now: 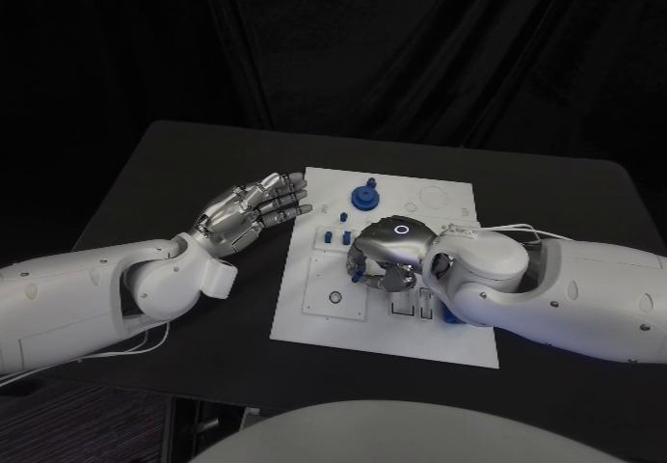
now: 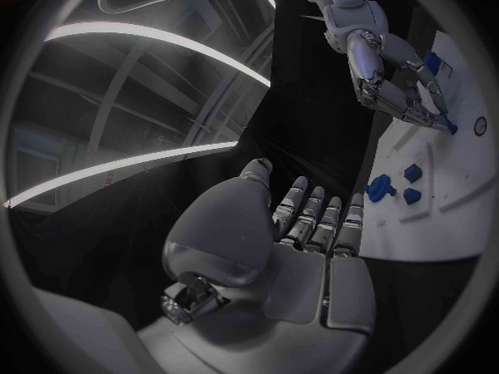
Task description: Assemble the parts on the task board
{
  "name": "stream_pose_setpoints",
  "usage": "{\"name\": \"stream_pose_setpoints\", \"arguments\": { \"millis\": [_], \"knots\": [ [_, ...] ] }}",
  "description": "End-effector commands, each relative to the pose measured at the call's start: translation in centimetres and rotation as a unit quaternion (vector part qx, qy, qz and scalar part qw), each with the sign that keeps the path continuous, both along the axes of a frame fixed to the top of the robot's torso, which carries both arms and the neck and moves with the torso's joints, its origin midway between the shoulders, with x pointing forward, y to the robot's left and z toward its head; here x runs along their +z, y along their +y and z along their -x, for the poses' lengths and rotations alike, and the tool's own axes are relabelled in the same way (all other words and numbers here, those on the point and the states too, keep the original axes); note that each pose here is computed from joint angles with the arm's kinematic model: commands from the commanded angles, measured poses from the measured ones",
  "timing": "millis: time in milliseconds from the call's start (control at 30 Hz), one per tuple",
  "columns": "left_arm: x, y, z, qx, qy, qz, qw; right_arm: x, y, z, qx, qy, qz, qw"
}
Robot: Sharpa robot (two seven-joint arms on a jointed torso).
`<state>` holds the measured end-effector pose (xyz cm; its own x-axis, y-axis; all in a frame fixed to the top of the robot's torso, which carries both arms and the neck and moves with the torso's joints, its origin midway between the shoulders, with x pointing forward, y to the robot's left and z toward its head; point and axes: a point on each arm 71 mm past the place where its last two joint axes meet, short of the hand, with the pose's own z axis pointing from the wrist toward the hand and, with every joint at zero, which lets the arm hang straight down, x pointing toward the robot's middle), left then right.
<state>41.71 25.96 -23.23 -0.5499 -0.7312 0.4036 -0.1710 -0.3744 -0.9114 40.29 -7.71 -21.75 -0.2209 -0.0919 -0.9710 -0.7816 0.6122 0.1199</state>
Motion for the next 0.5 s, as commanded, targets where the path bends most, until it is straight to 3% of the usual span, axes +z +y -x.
{"name": "stream_pose_setpoints", "arguments": {
  "millis": [33, 500],
  "knots": [
    [0.01, -0.12, 0.10, -0.006, 0.000, 0.007, 1.000, -0.29, -0.15, -0.05, -0.006, 0.003, 0.013, 1.000],
    [-0.05, -0.14, 0.10, -0.007, 0.002, 0.008, 1.000, -0.44, -0.24, -0.12, -0.007, 0.006, 0.020, 1.000]
  ]
}}
